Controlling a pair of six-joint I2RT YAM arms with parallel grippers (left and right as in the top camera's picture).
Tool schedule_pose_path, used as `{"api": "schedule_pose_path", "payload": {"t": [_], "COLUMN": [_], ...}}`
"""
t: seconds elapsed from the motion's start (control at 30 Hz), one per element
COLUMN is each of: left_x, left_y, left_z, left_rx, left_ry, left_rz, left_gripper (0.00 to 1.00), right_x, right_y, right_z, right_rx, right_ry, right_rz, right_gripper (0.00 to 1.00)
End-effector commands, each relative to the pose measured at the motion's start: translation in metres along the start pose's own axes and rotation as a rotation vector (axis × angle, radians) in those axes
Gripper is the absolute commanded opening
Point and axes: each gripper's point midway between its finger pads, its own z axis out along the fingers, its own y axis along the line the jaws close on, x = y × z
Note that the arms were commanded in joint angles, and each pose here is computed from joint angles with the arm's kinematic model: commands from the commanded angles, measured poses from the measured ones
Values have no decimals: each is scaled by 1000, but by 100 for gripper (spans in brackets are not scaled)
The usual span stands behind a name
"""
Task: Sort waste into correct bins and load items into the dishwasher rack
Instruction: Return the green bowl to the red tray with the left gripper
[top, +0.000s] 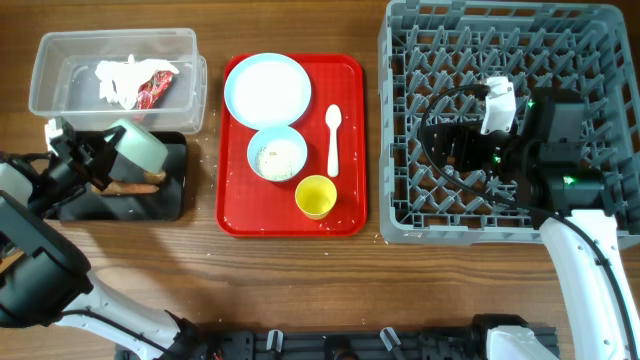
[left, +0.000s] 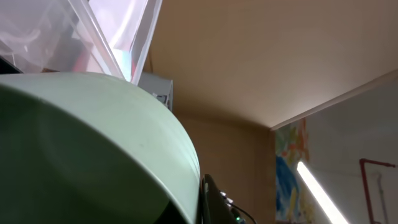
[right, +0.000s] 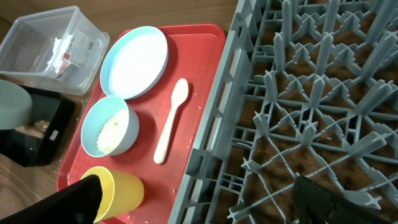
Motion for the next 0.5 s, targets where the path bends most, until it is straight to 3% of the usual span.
{"api": "schedule_pose_path", "payload": {"t": [0.0,0.1,0.17,0.27,0.33,0.47], "left_x": [32,79,104,114,128,176], "left_y": [-25,-18,4,45,66,103], "left_z": [30,68,85,86,86,111], "left_rx": [-88,-361,-636,-1033,-1216,-1266], "left_ry": [92,225,280,275,285,399], "left_rz": [172,364,479,544,566,637], "left_gripper": [4,4,4,4,4,4], "right_x": [-7,-7,-7,-7,-7,-7], "right_y": [1,1,1,1,1,1], "right_z": [-1,-1,-1,-1,-1,-1], "right_rx": [0,0,0,0,1,1], "right_ry": [-16,-16,-16,-17,-17,-17], "right_rz": [2,2,1,1,1,1], "right_gripper": [100,100,100,100,100,100]}}
